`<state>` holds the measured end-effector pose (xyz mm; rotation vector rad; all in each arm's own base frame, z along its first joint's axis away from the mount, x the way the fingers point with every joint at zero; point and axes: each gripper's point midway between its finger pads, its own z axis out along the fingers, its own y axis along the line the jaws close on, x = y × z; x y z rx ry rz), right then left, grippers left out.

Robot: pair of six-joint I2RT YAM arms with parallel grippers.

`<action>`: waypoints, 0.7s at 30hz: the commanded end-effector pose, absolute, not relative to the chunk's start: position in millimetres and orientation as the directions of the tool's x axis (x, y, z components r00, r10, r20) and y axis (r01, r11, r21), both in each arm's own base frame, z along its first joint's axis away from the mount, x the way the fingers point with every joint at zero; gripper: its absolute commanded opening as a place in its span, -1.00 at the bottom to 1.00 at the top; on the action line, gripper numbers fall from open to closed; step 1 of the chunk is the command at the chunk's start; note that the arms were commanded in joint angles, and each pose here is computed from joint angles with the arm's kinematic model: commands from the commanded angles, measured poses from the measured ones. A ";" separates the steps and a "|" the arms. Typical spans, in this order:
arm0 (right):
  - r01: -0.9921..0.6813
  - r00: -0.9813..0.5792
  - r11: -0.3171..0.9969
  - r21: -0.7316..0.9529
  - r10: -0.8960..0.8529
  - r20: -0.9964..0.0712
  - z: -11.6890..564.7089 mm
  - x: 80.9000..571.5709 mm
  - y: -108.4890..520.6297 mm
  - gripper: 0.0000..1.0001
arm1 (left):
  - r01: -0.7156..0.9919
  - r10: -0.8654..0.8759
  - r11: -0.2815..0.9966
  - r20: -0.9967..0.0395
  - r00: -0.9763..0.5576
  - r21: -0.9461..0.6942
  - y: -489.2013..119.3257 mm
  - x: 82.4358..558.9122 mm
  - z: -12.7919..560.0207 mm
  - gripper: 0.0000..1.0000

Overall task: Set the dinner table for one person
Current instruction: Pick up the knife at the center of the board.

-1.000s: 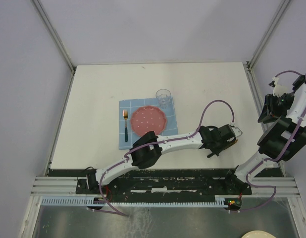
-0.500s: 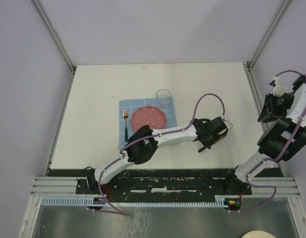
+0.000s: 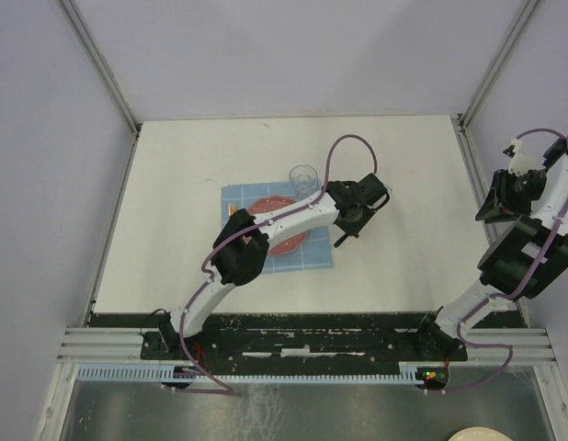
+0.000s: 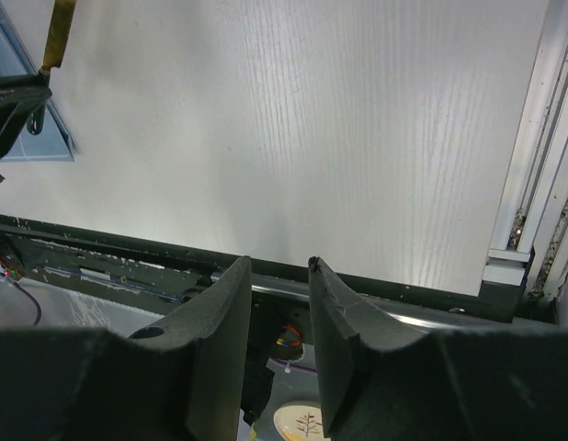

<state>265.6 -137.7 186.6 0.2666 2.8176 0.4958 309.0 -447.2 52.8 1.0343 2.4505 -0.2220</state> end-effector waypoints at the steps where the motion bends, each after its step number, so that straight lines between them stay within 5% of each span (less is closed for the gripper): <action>1: 0.130 -0.926 0.928 0.348 0.239 -0.291 204.1 275.4 -141.8 -0.21 | 0.769 0.634 0.639 -0.544 -0.550 -0.032 -476.8 287.4 86.8 -0.95; 10: 0.126 -0.936 0.940 0.317 0.218 -0.275 200.9 265.2 -142.6 -0.22 | 0.769 0.630 0.638 -0.550 -0.548 -0.036 -490.1 287.3 82.2 -0.95; 21: 0.140 -0.934 0.927 0.349 0.241 -0.264 194.4 268.0 -139.0 -0.23 | 0.596 0.520 0.802 -0.517 -0.680 0.023 -412.7 311.2 90.6 -0.95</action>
